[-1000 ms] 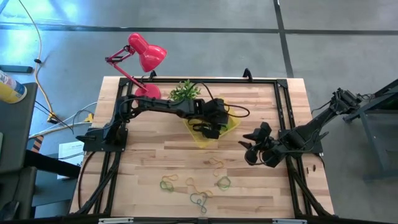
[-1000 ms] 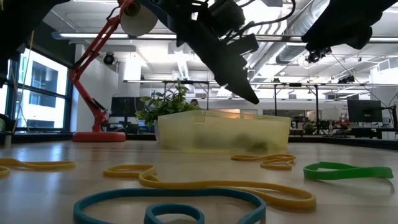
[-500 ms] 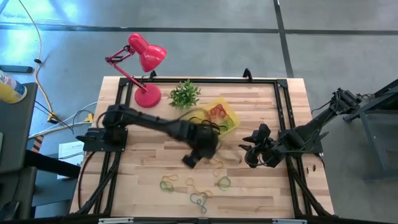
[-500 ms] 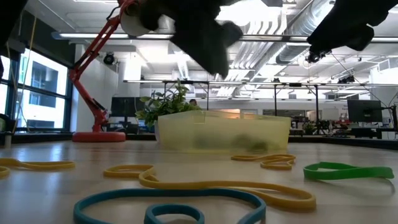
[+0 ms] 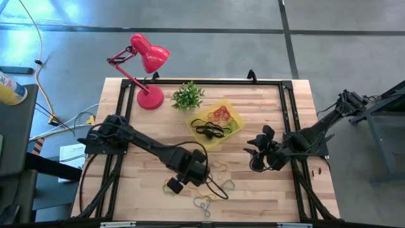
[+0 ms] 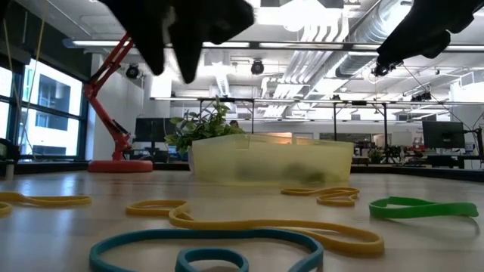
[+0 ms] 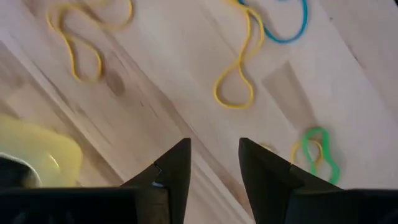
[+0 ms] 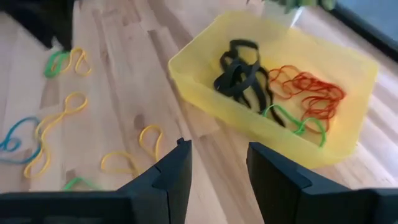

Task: Pick and place rubber bands into bin
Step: Put the green rubber band into the transparent yellow bin

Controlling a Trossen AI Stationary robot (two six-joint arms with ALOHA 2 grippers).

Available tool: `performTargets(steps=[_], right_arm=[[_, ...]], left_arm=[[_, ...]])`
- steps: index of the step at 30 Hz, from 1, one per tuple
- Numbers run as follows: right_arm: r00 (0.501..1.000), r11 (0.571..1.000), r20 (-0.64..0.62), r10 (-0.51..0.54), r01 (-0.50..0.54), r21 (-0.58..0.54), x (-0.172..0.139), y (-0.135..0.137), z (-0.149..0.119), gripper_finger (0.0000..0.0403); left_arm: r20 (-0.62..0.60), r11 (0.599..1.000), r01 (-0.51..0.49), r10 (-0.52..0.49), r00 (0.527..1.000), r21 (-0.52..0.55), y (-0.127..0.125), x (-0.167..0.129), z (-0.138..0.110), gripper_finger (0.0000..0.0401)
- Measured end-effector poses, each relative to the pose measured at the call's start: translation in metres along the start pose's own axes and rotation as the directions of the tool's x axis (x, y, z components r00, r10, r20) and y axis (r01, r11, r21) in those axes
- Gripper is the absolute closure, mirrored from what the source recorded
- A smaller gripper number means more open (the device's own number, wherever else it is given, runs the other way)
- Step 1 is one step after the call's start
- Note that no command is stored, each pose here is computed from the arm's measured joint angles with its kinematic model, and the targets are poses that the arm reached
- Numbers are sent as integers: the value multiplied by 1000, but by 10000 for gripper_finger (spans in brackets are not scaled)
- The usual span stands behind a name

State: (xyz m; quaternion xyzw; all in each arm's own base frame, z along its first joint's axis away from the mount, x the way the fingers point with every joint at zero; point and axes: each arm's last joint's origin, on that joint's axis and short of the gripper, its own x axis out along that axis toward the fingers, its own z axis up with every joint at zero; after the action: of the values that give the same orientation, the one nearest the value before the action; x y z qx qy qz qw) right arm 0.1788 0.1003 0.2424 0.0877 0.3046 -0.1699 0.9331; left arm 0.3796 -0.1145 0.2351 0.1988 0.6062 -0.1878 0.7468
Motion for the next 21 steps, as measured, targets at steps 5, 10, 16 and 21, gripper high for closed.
performTargets(steps=[5, 10, 16, 21], right_arm=[[997, 998, -50, 52, -54, -24, 0, 2, -1, 258], [995, 997, -67, 71, -73, -25, 0, 2, -2, 258], [993, 994, -72, 90, -94, -53, -3, 5, -4, 258], [996, 994, -50, 80, -84, -67, -5, 7, -6, 258]], left_arm=[[-85, 992, 24, -35, 996, -126, -17, 19, -11, 281], [-134, 961, 80, -119, 984, -265, -40, 43, -24, 283], [-127, 931, 84, -138, 982, -356, -61, 56, -27, 284], [-122, 922, 62, -117, 986, -383, -66, 56, -25, 284]])
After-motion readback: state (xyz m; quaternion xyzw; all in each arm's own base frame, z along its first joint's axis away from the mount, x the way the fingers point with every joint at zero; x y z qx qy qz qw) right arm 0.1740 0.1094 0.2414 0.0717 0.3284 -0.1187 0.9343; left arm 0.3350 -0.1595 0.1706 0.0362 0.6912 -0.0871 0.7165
